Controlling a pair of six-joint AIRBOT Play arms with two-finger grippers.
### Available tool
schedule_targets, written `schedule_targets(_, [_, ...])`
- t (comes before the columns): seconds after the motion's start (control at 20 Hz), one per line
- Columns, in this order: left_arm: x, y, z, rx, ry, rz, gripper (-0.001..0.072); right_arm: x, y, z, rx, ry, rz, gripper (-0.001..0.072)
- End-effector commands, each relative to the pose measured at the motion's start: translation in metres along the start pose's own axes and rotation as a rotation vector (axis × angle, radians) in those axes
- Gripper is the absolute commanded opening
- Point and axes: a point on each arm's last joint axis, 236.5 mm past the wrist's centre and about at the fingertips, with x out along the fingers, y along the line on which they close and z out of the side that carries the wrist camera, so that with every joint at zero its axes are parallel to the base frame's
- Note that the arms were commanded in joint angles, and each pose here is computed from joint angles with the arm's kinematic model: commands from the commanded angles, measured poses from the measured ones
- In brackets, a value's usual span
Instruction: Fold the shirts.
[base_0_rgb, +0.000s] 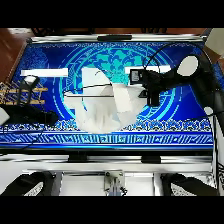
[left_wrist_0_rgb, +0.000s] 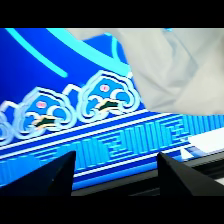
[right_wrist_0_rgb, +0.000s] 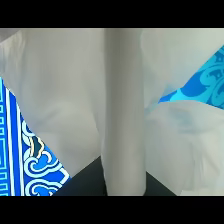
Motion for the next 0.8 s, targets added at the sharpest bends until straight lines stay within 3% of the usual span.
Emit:
schedule_targets(0.0, [0.048,-0.079,0.0,-0.279,-0.097,-0.352,0.0578,-0.011,0.006,0.017,0.091,0.013,-0.033,0.0054])
schedule_targets(0.1, [0.067,-0.106,0.005,-0.293,-0.171,-0.414,0.062,-0.015,0.005,0.027,0.161,0.029,-0.081,0.0054])
schedule_targets(0.3, [0.095,-0.126,0.019,-0.28,-0.243,-0.406,0.0618,-0.026,0.002,0.035,0.209,0.054,-0.155,0.0054])
schedule_targets(0.75, [0.117,-0.111,0.059,-0.341,-0.413,-0.346,0.0613,-0.032,0.004,0.038,0.244,0.039,-0.159,0.0054])
